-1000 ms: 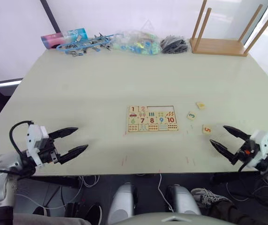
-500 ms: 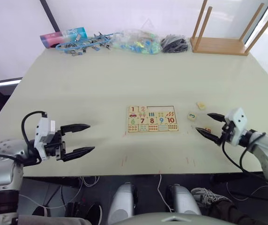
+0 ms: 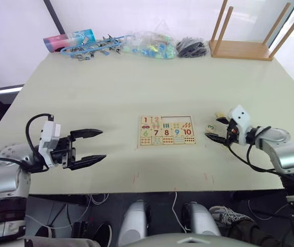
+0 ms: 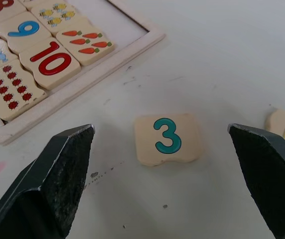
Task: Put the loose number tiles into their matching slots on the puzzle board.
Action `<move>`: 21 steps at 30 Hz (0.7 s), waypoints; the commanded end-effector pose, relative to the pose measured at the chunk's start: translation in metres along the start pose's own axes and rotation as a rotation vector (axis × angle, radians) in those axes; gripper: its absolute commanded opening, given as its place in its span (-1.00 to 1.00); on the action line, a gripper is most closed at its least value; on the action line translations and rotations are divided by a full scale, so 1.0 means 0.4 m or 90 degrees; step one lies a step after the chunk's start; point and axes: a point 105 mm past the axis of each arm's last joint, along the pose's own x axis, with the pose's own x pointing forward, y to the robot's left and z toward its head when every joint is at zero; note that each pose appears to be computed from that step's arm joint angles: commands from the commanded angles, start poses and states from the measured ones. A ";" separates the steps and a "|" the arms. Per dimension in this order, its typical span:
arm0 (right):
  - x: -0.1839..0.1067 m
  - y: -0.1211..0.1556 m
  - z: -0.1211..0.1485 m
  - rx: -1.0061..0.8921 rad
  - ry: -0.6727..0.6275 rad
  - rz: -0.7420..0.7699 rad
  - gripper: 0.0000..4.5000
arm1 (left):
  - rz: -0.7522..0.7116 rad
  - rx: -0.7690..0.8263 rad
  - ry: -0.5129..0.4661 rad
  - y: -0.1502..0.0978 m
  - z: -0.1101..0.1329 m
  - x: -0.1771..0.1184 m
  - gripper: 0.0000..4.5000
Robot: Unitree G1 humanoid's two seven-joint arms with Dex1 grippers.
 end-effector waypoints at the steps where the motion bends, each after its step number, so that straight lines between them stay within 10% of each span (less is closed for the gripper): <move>1: 0.005 -0.012 0.015 -0.012 0.005 0.003 1.00 | -0.024 0.017 -0.020 -0.004 0.021 0.007 0.97; 6: 0.017 -0.005 0.011 -0.016 0.019 0.028 1.00 | -0.026 0.019 -0.023 -0.005 0.024 0.010 0.97; 14: 0.017 0.001 -0.008 0.022 0.041 0.025 -0.33 | -0.027 0.024 -0.028 -0.011 0.029 0.016 1.00; 21: -0.004 0.019 0.003 0.045 0.016 -0.007 -0.33 | -0.031 0.024 -0.029 -0.019 0.030 0.021 1.00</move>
